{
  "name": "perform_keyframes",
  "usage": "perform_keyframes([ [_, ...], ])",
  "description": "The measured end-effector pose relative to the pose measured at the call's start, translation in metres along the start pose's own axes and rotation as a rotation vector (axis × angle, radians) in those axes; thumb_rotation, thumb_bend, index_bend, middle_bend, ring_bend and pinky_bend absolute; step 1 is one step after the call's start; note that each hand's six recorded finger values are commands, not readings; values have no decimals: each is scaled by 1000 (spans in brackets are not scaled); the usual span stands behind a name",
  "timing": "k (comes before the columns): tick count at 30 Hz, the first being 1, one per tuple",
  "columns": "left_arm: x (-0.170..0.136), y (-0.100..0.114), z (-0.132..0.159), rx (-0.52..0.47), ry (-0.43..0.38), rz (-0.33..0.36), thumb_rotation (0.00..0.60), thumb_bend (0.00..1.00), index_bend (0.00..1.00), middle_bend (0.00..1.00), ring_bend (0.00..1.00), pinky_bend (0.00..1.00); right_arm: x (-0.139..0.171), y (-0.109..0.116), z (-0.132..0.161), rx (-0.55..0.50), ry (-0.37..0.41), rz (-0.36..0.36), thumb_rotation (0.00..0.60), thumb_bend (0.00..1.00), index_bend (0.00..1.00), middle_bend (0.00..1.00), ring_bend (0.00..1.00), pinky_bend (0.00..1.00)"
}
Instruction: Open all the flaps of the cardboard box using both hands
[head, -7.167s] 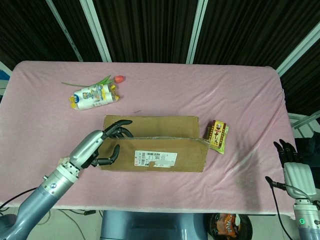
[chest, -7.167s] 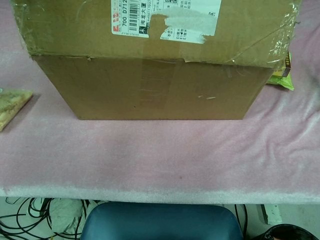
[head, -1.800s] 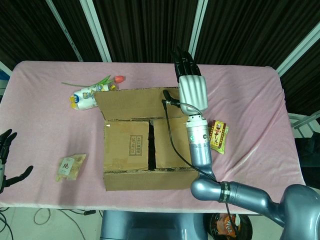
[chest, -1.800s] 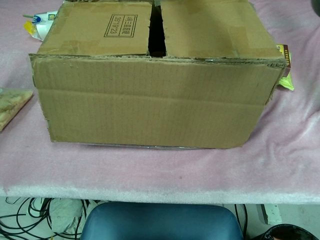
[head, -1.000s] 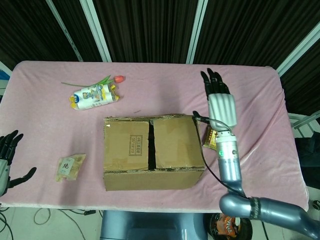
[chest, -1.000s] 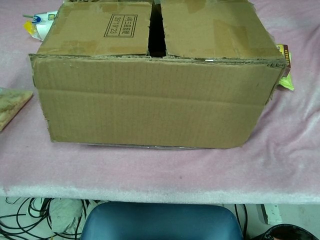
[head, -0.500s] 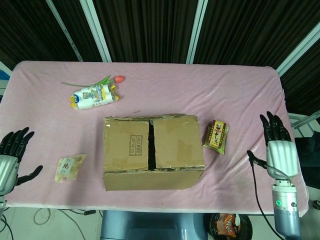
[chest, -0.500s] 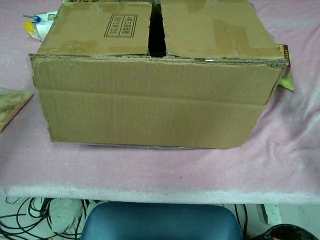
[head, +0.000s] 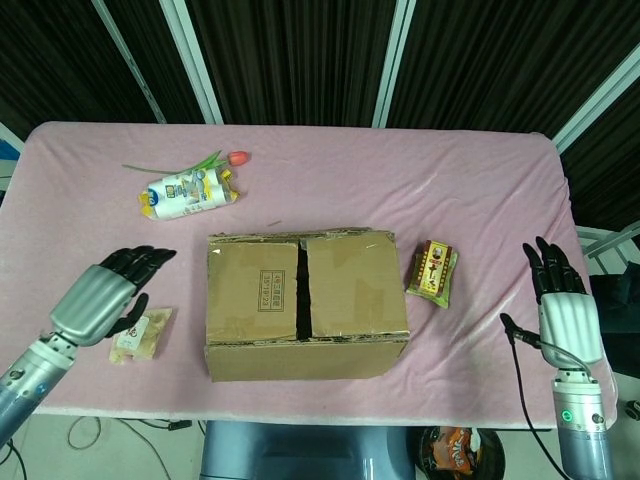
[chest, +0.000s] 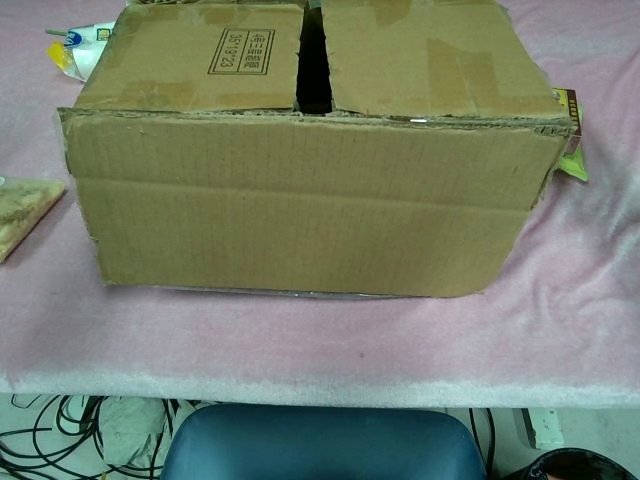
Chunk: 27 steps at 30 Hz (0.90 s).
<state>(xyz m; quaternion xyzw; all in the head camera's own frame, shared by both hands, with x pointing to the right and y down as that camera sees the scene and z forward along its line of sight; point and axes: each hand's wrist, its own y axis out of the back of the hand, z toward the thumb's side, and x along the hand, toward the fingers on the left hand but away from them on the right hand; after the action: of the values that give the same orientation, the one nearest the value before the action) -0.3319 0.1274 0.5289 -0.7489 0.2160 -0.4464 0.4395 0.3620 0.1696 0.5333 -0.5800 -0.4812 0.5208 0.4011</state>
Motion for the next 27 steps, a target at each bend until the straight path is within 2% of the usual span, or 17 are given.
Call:
perform_keyframes([
  [7, 65, 19, 47, 108, -196, -135, 600, 764, 49, 181, 134, 226, -3, 5, -3, -22, -12, -7, 600, 211, 0, 0, 0, 212],
  [13, 111, 31, 91, 209, -325, -205, 600, 806, 106, 257, 205, 266, -5, 8, -5, -39, -20, -11, 600, 211, 0, 0, 0, 212],
  [19, 139, 22, 114, 259, -374, -225, 600, 819, 128, 285, 227, 286, -5, 8, -5, -51, -19, -7, 600, 211, 0, 0, 0, 212],
  [27, 162, 2, 138, 321, -418, -250, 600, 855, 130, 288, 227, 285, -5, 8, -5, -61, -22, -4, 600, 213, 0, 0, 0, 212],
])
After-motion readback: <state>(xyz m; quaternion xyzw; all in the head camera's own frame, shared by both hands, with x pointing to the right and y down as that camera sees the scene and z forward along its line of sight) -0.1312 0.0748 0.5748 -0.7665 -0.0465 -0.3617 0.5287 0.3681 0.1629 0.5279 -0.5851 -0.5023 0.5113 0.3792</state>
